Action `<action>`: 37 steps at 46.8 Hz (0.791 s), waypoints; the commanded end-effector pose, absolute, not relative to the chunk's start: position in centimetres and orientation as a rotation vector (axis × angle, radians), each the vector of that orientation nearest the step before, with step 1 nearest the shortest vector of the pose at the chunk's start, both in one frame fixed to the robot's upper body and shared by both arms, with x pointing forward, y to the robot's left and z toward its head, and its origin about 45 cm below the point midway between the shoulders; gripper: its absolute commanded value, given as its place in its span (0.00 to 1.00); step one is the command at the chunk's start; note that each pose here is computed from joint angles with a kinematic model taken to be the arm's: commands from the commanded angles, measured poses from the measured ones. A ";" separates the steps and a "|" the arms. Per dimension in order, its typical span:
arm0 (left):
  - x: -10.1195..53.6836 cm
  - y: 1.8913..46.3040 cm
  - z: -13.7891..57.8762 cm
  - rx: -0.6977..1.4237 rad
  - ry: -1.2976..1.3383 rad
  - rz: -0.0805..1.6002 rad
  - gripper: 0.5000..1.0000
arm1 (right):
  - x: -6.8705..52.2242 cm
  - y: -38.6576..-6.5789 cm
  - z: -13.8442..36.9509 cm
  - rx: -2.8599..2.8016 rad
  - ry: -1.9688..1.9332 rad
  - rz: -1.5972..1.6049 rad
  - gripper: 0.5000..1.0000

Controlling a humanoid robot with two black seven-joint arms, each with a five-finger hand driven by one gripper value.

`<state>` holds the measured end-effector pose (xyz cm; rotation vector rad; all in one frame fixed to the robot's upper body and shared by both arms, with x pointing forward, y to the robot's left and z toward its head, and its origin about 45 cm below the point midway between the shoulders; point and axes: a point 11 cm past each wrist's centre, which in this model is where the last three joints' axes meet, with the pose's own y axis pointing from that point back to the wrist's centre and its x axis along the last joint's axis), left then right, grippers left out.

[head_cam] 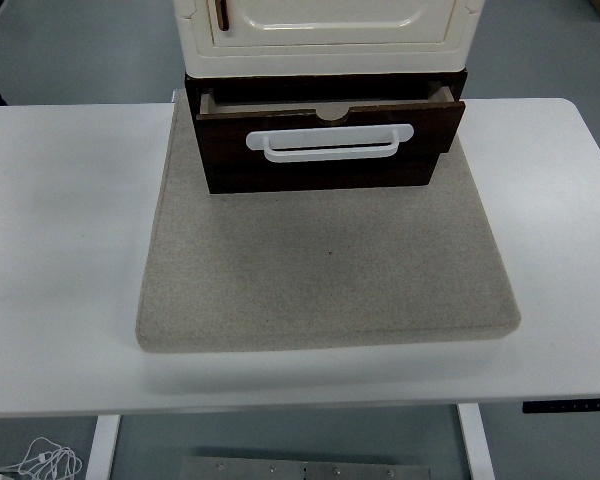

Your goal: Open the drawer under the combination cabinet

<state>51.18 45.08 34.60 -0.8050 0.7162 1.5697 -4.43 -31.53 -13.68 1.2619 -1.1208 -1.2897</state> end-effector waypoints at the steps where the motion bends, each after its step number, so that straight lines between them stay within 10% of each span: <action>1: 51.2 44.1 32.7 -0.817 0.748 1.575 1.00 | -4.5 -31.5 -13.7 1.261 -1.120 -1.290 0.85; 37: 52.4 35.4 27.2 -0.712 0.818 1.518 1.00 | -4.8 -31.5 -13.7 1.256 -1.122 -1.299 0.85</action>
